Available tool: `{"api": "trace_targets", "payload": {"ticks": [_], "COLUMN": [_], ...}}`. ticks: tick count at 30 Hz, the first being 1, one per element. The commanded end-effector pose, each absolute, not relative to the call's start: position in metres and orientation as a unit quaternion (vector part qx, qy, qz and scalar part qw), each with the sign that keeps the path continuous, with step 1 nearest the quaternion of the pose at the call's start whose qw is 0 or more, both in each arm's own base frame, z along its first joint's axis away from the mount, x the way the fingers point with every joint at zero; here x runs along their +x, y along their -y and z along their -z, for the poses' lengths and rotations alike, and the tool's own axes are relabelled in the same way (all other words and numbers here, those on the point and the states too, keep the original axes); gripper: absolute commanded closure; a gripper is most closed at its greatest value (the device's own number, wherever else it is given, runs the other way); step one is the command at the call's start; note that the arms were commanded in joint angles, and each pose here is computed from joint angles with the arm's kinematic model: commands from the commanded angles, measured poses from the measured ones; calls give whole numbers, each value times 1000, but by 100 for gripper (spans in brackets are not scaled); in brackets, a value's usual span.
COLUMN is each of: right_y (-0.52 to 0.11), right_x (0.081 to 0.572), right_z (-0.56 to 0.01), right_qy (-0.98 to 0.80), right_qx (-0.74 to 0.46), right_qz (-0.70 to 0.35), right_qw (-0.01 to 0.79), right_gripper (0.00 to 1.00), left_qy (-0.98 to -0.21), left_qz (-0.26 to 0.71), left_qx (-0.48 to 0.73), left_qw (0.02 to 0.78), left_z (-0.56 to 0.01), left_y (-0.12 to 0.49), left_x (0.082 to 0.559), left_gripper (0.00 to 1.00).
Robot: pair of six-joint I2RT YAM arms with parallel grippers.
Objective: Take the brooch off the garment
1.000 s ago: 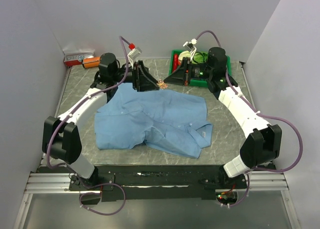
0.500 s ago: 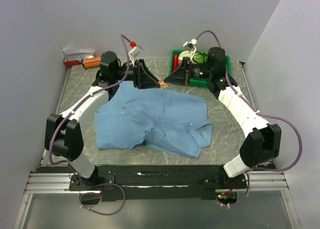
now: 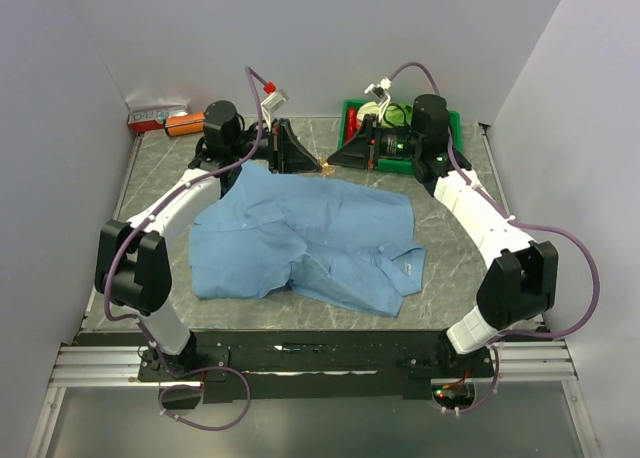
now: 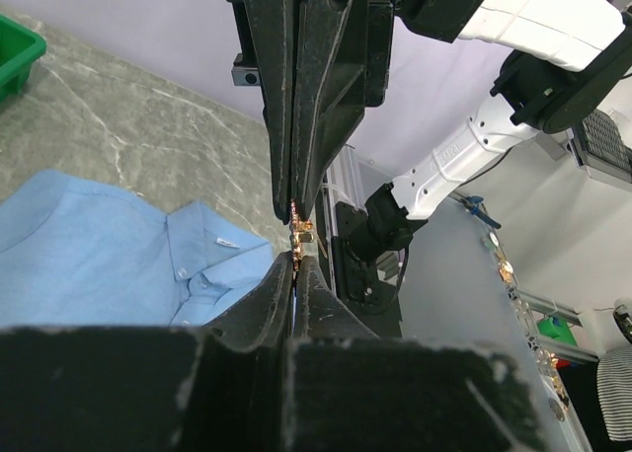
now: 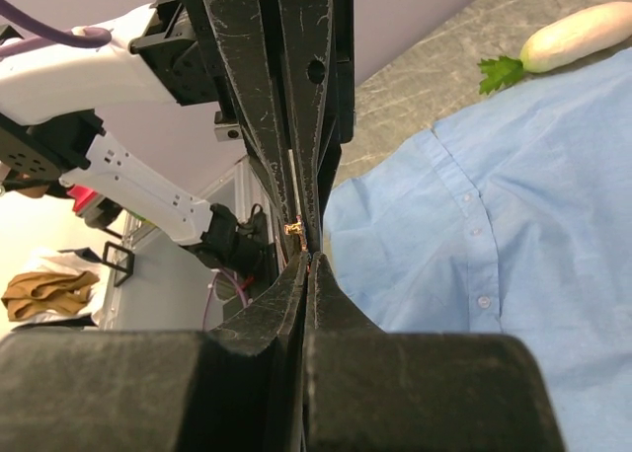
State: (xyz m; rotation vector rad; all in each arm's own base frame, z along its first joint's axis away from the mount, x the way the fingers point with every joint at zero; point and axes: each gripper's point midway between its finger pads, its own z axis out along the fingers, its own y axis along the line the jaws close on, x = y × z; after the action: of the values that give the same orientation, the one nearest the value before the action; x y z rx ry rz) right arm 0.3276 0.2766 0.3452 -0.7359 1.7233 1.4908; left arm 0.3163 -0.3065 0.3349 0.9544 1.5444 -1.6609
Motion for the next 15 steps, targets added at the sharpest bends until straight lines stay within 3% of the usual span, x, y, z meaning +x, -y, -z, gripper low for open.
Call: {"api": "trace_targets", "payload": {"ticks": [1,4,5,8,12,15], "right_y": [-280,-280,-280,-277,-275,-276], "right_x": [330,329,327,320,312,309], "right_z": [-359,-357,-357,-360,-356,-351], "right_qy": [-652,-651,-648,-632,-633,-634], "right_qx": [-302,-311,-318,-351,-380,-393], "right_qz": [-581,-580,-580,-571,-548,-536], "right_qw": [381,378,378,389,393,395], "right_gripper": [100,96,84,65,53,52], "left_qy": [-562,-563,-563,-563,-559,-561], "left_qz": [630,631,631,630,632,633], "left_qx": [394,391,390,392,395,394], "left_qw": [363,363,364,365,364,359], "left_z": [-354,-355,-354,-354,-354,-348], "left_y": [308,307,306,305,303,302], "left_x": [319,320,320,319,316,313], "left_gripper": [99,99,99,99,99,99]}}
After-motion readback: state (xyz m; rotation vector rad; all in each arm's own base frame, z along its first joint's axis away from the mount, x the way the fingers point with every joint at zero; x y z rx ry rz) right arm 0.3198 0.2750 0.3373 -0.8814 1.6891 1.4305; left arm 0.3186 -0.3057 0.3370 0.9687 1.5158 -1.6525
